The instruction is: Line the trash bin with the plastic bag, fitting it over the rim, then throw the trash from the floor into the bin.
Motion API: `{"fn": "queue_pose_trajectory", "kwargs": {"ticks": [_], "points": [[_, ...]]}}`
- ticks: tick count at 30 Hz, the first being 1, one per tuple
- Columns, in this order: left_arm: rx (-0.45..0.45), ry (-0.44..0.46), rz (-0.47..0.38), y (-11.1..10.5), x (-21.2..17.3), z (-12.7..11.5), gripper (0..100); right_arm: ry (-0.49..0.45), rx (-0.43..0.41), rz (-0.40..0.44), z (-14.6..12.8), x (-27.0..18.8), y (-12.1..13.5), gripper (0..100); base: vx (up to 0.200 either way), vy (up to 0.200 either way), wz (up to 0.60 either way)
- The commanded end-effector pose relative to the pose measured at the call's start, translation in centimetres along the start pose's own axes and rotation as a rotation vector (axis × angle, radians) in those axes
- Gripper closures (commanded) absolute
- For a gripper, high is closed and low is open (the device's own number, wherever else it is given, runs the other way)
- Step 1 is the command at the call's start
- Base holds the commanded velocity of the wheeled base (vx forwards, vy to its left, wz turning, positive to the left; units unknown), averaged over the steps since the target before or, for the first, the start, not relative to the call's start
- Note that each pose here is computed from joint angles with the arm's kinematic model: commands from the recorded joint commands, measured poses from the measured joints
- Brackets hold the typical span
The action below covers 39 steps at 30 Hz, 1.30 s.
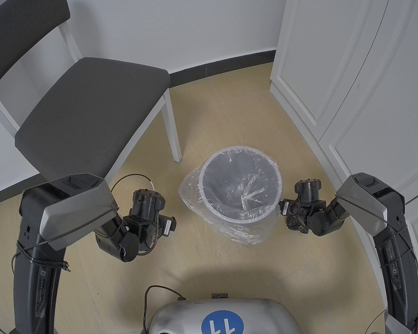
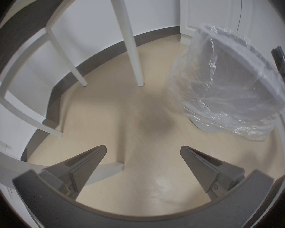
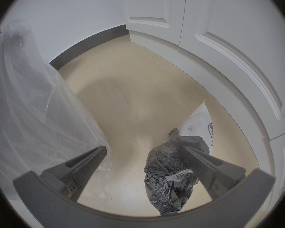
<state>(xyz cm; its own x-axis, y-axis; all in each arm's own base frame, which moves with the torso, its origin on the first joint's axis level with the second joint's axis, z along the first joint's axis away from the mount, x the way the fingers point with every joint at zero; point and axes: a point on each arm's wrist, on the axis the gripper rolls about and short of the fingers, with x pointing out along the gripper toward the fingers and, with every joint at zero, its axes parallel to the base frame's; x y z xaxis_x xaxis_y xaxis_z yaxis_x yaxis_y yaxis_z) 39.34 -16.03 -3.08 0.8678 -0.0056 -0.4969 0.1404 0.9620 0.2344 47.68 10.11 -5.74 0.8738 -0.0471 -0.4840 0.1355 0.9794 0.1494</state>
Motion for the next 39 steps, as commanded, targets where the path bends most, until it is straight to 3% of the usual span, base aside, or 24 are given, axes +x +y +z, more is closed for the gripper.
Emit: {"fn": "queue_pose_trajectory", "kwargs": {"ticks": [1,4,10,25,30,39], "points": [[-0.041,-0.121,0.056,1.5,-2.4,3.8,0,-0.012,0.006,0.002,0.8,-0.1,-0.8,0,0.000,0.000,0.00],[-0.050,-0.155,0.052,0.9,-1.7,5.0,0,-0.015,0.006,0.006,1.1,-0.5,-0.7,0,0.000,0.000,0.00],[-0.051,-0.185,0.037,-0.8,0.3,5.3,0,-0.025,-0.001,0.024,1.0,-1.3,-0.4,0,0.000,0.000,0.00],[-0.016,-0.102,0.026,-3.9,7.8,2.3,0,-0.030,-0.079,0.078,0.0,-2.7,-0.5,0,0.000,0.000,0.00],[-0.004,-0.076,0.019,-4.9,9.8,2.6,0,-0.019,-0.088,0.084,-0.5,-2.6,-0.2,0,0.000,0.000,0.00],[-0.006,-0.088,0.005,-6.2,9.9,3.1,0,0.005,-0.088,0.091,-1.3,-2.2,-0.5,0,0.000,0.000,0.00]]}}
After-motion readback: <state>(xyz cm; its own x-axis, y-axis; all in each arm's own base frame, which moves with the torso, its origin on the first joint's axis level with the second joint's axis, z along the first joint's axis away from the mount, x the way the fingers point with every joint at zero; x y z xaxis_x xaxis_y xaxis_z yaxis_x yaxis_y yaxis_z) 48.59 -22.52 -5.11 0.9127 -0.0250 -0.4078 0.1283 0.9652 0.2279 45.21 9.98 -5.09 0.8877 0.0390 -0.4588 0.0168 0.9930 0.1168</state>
